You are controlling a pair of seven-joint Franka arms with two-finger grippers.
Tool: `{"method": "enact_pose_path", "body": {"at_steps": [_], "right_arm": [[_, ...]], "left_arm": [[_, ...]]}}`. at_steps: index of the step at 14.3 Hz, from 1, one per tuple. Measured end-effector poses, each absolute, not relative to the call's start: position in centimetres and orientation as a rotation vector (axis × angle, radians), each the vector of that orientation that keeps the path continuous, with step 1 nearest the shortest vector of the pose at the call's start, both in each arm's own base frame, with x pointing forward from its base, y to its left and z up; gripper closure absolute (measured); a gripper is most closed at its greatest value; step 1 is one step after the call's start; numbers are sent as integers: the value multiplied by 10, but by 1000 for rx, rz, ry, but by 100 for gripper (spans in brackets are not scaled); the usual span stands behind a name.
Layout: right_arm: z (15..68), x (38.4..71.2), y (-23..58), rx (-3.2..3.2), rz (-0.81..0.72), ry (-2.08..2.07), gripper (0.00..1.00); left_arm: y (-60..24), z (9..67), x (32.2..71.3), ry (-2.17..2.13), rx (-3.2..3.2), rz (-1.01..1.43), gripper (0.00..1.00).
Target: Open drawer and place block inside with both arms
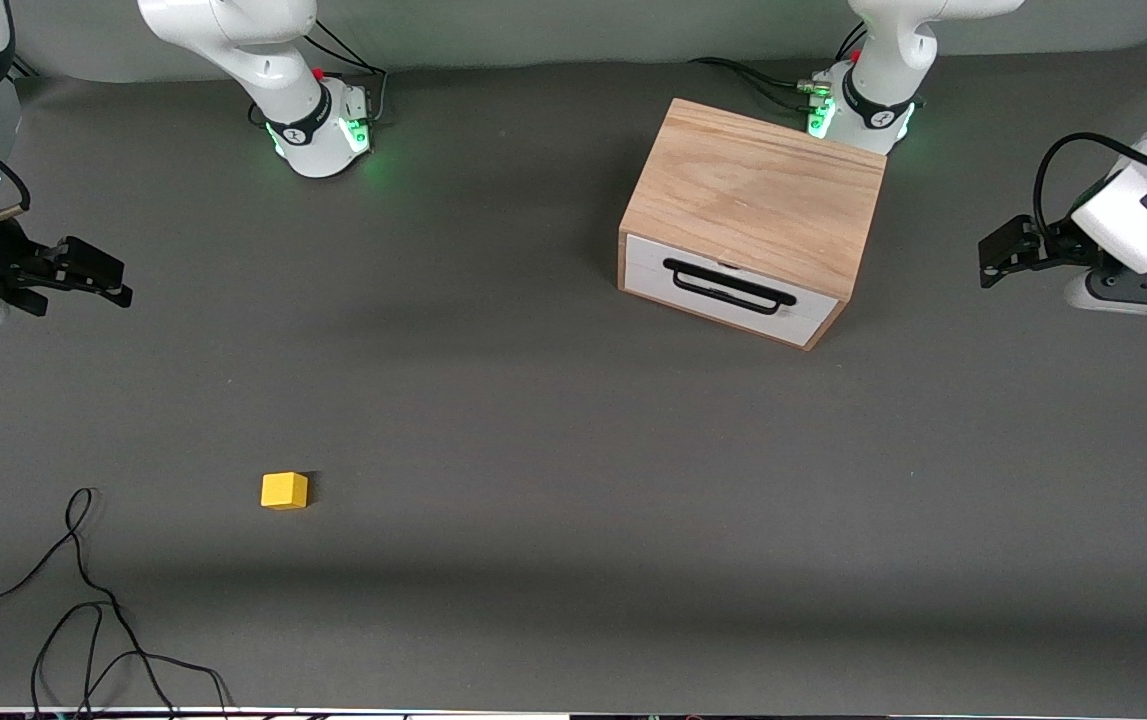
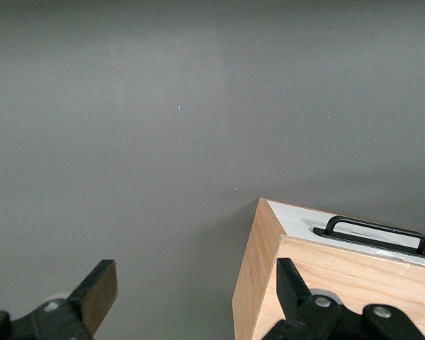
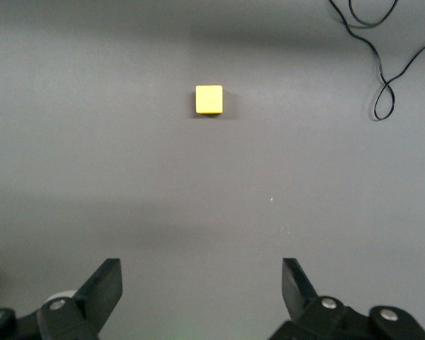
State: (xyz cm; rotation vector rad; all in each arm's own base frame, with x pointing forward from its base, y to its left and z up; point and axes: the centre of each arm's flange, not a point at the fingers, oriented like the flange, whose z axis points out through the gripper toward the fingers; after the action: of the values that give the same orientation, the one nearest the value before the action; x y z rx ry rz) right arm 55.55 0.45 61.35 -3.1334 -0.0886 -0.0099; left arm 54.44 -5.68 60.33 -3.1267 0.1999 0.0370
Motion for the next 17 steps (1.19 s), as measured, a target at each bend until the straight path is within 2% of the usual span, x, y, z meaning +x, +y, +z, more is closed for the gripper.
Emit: {"method": "enact_pose_path", "body": {"at_steps": [13,17], "right_arm": [[596,564,7,-3132,39,-95,0],[574,577,7,-3132,58,-95,0]], "left_arm": [[-58,599,546,202,-3126,52,0],[-58,599,546,202,-3126,52,0]]}}
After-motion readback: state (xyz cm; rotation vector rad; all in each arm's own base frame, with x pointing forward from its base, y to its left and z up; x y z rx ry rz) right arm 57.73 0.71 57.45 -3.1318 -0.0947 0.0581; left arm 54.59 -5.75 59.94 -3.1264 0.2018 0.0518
